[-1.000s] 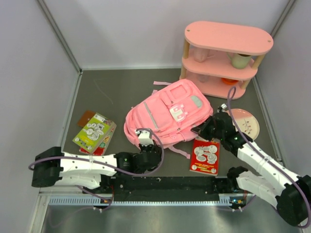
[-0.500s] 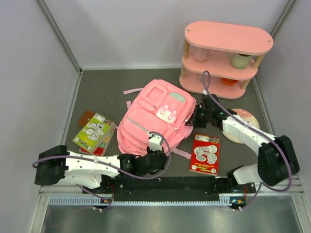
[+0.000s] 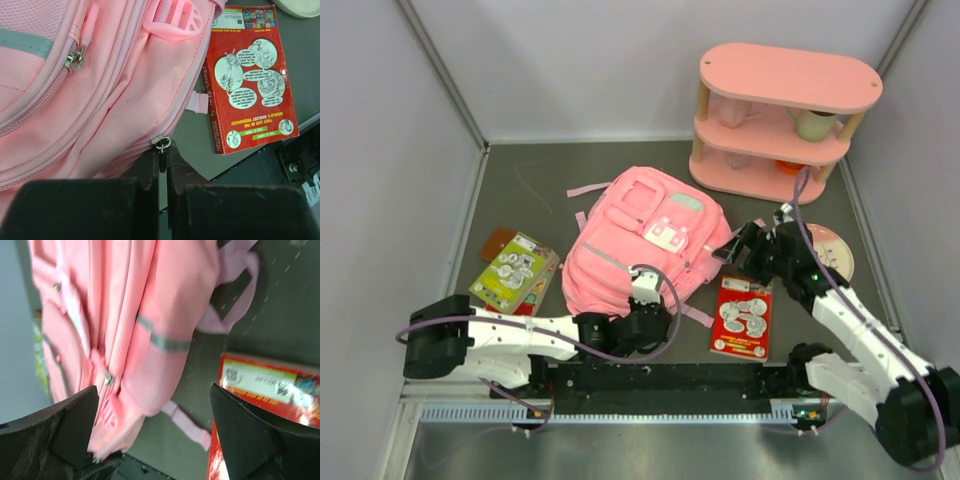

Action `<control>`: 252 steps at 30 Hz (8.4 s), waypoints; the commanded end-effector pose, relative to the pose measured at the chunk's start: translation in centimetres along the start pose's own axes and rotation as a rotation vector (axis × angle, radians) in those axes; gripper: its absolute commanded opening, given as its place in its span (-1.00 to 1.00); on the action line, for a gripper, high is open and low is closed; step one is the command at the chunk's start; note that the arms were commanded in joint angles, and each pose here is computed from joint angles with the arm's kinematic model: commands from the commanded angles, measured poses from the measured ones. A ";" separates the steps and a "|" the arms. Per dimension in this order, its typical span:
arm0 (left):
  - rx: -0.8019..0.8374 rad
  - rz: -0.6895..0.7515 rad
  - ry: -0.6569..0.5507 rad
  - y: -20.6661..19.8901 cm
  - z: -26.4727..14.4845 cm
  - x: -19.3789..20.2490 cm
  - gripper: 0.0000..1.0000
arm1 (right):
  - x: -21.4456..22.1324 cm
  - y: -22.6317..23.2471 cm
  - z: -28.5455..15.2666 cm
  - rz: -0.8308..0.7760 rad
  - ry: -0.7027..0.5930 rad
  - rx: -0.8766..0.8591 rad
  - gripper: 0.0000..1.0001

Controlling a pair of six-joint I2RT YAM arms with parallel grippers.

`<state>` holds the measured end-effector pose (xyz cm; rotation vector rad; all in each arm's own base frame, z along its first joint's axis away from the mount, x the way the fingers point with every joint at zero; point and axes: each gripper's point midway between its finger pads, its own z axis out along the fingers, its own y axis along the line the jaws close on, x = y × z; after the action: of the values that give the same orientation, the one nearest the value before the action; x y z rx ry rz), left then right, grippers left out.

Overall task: Pack the student bag
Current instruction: Unzip the student bag at the center of the board.

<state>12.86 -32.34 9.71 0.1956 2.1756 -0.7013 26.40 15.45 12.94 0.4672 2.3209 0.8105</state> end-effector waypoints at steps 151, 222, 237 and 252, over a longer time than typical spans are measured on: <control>0.105 0.064 -0.029 1.2 -2.6 -3.8 -1.00 | 14.2 11.2 0.2 0.319 0.338 -0.346 0.56; 0.159 0.143 -0.103 1.7 -3.4 -9.1 -1.00 | 15.7 13.3 3.2 0.425 0.313 -0.244 0.48; -0.040 0.148 -0.144 5.3 -3.9 -8.3 -1.00 | 12.7 9.6 3.4 0.456 0.112 -0.205 -1.00; -0.509 0.045 -0.231 17.3 -6.1 -12.2 -1.00 | 9.2 7.1 -0.7 0.385 -0.009 -0.219 -1.00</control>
<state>18.83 -23.86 15.97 0.1343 2.0813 -0.6871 18.69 29.47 17.79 0.7618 2.1284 1.4886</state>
